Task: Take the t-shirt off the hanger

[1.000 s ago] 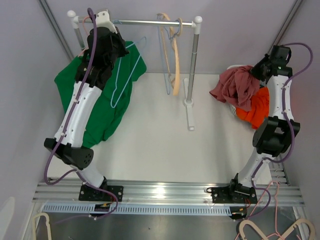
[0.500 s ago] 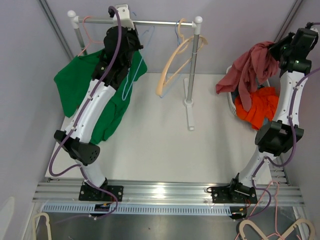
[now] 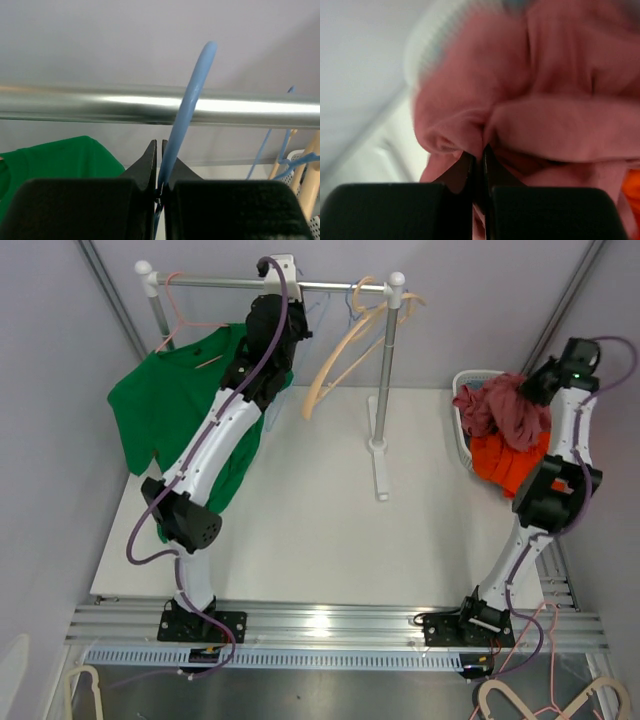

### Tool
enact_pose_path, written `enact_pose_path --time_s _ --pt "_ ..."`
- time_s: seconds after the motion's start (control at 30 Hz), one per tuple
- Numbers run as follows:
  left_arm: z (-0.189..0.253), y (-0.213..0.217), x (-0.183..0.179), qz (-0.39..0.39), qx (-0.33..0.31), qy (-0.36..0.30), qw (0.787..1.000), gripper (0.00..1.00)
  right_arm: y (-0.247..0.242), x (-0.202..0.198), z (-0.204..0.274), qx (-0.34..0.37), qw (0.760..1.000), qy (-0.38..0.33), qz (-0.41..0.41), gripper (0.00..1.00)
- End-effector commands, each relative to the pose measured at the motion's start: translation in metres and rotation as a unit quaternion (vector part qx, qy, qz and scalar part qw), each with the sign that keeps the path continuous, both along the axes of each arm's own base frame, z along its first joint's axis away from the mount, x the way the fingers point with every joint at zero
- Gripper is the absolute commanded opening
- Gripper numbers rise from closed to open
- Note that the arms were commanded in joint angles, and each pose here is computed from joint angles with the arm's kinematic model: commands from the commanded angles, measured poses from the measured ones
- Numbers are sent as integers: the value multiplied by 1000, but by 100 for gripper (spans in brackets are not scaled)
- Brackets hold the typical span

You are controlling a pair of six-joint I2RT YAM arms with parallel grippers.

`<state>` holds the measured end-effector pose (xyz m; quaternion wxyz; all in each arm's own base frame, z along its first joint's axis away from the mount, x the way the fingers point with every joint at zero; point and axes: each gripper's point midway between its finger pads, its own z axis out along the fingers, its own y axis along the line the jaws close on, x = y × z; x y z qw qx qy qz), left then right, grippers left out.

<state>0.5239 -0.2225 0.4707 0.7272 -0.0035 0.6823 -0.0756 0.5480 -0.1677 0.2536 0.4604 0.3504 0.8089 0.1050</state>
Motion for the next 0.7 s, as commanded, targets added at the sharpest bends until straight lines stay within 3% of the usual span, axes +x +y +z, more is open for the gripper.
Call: enact_pose_path --time_s 0.0,0.03,0.1,0.13,0.17,0.47,0.67 --pt "29 -13 -3 -16 -11 -45 999 1 47 -27 -132 35 976 201 83 0" --pt "28 -16 -2 -21 -10 -45 999 1 50 -29 -140 35 974 208 85 0" --pt "23 -19 1 -24 -8 -42 999 1 51 -34 -147 27 977 202 65 34" --pt "25 -19 1 -24 -9 -44 999 1 48 -37 -117 11 984 171 53 56" --pt "24 -21 1 -30 -9 -45 999 1 46 -38 -106 2 987 157 42 99" --pt "40 -38 -10 -70 -11 -70 995 1 54 -66 32 -62 997 22 47 99" --pt "37 -49 -15 -103 -19 -64 992 2 70 -86 54 -63 996 -6 62 99"
